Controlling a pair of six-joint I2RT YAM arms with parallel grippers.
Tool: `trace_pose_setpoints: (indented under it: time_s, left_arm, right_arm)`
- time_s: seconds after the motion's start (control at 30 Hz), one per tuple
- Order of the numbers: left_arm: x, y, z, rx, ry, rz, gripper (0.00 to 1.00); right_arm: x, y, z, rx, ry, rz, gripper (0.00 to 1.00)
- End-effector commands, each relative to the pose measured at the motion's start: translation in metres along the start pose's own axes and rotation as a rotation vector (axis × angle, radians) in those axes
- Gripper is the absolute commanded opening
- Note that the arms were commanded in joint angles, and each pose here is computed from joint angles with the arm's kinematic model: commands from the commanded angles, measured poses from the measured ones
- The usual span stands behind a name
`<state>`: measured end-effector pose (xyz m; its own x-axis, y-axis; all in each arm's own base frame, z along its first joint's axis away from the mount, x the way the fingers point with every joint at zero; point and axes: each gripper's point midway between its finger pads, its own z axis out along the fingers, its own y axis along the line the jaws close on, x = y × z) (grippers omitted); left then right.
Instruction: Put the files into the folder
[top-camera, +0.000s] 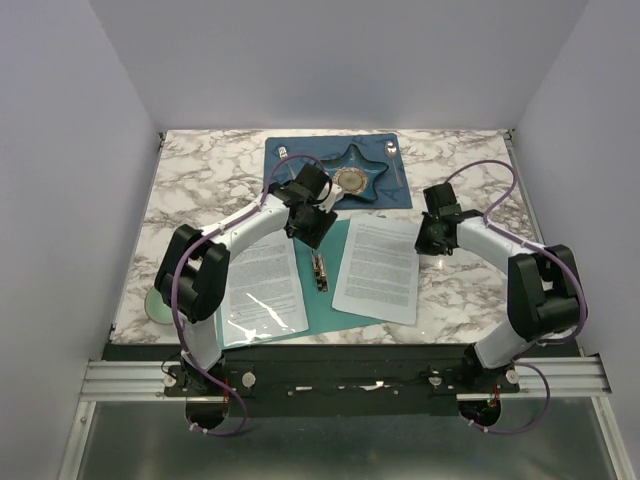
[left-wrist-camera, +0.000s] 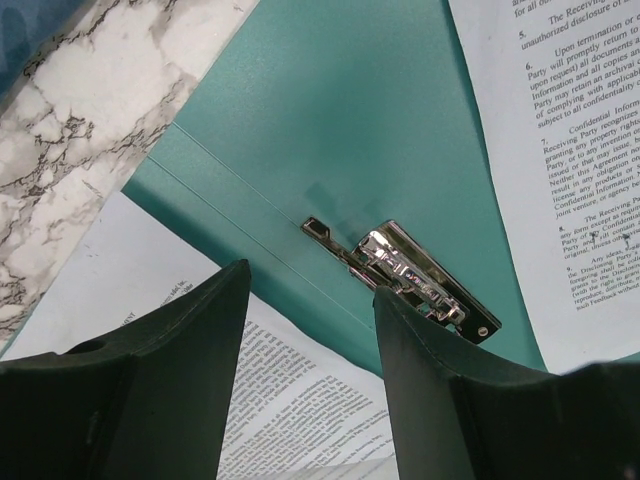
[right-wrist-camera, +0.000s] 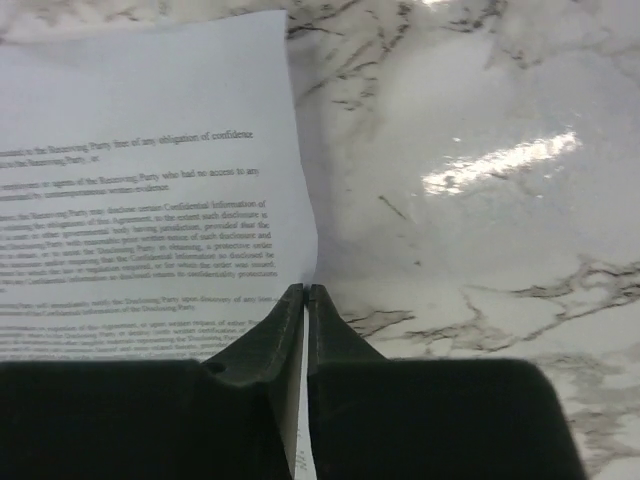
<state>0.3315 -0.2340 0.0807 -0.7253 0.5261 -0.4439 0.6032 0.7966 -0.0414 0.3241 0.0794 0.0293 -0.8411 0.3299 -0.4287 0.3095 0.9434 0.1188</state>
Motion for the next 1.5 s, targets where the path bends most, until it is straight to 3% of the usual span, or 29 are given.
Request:
trace_pose_setpoints:
  time_s: [0.0,0.1,0.43,0.83,1.47]
  left_arm:
    - [0.007,-0.007,0.005,0.025,0.025,-0.048,0.66]
    - [0.009,-0.006,0.004,0.024,0.024,-0.040,0.66]
    - [0.012,0.004,0.001,-0.014,0.026,-0.024,0.66]
    - [0.008,0.014,-0.005,-0.034,0.015,-0.032,0.65]
    - [0.014,0.022,-0.007,-0.062,0.012,0.001,0.65]
  right_arm:
    - [-0.016,0.027,-0.015,-0.181,-0.062,-0.113,0.08]
    - [-0.019,0.028,-0.022,-0.195,-0.087,-0.170,0.01]
    - [-0.010,0.057,-0.029,-0.345,-0.029,-0.265,0.01]
    - [0.003,0.085,-0.024,-0.276,-0.012,-0.476,0.01]
    - [-0.001,0.103,-0.021,-0.259,0.005,-0.533,0.01]
